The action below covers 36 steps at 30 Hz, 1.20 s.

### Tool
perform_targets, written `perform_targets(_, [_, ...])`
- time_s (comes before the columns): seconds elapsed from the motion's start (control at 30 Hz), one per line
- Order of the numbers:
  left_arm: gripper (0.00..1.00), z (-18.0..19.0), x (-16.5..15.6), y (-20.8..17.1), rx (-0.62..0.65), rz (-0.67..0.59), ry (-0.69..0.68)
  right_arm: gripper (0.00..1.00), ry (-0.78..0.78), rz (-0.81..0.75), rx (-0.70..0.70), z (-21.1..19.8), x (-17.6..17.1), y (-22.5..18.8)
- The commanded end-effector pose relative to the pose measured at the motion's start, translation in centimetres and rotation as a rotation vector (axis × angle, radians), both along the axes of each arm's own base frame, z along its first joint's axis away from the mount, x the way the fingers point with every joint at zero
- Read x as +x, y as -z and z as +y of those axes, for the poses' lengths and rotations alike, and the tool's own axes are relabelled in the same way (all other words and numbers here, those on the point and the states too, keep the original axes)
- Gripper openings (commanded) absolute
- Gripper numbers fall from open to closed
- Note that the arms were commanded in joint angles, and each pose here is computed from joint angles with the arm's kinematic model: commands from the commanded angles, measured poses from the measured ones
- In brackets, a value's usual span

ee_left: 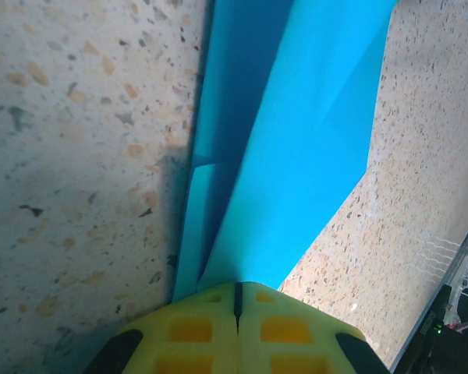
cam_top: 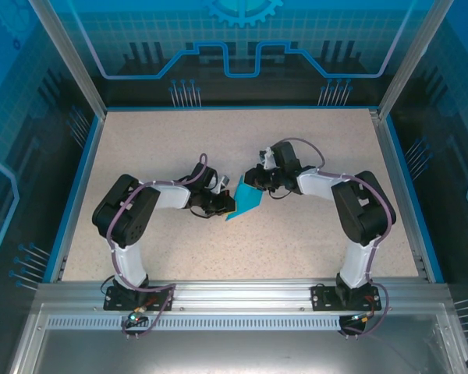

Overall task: Fold a paper plane with a square sheet of paper (pick it up from the middle)
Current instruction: Fourth fold the wing at the center of the table.

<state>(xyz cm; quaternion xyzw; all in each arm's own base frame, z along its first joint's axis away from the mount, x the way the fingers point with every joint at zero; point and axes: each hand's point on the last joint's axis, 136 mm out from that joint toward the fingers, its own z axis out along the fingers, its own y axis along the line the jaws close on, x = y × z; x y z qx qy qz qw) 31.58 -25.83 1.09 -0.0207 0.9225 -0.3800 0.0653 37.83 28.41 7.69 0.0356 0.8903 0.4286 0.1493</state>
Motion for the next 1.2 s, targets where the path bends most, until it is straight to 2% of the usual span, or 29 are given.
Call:
perform_targets(0.0, [0.05, 3.3, -2.9, 5.3, 0.194, 0.133, -0.037, 0.09, -0.071, 0.038, 0.001, 1.4, -2.4, 1.5])
perform_targets(0.27, [0.04, 3.2, -2.8, 5.2, 0.201, 0.137, -0.029, 0.06, -0.059, 0.097, -0.03, 2.0, -2.7, 5.6])
perform_targets(0.43, [0.02, 3.6, -3.3, 5.9, 0.221, 0.149, -0.024, 0.07, -0.011, 0.115, -0.082, 0.6, -1.7, 7.4])
perform_targets(0.63, [0.0, 4.0, -4.0, 6.9, 0.24, 0.173, -0.016, 0.08, 0.029, 0.119, -0.116, -1.2, -0.2, 8.1])
perform_targets(1.17, [0.0, 4.7, -5.4, 8.2, 0.263, 0.204, 0.004, 0.12, 0.111, 0.13, -0.1, -5.3, 4.9, 8.1])
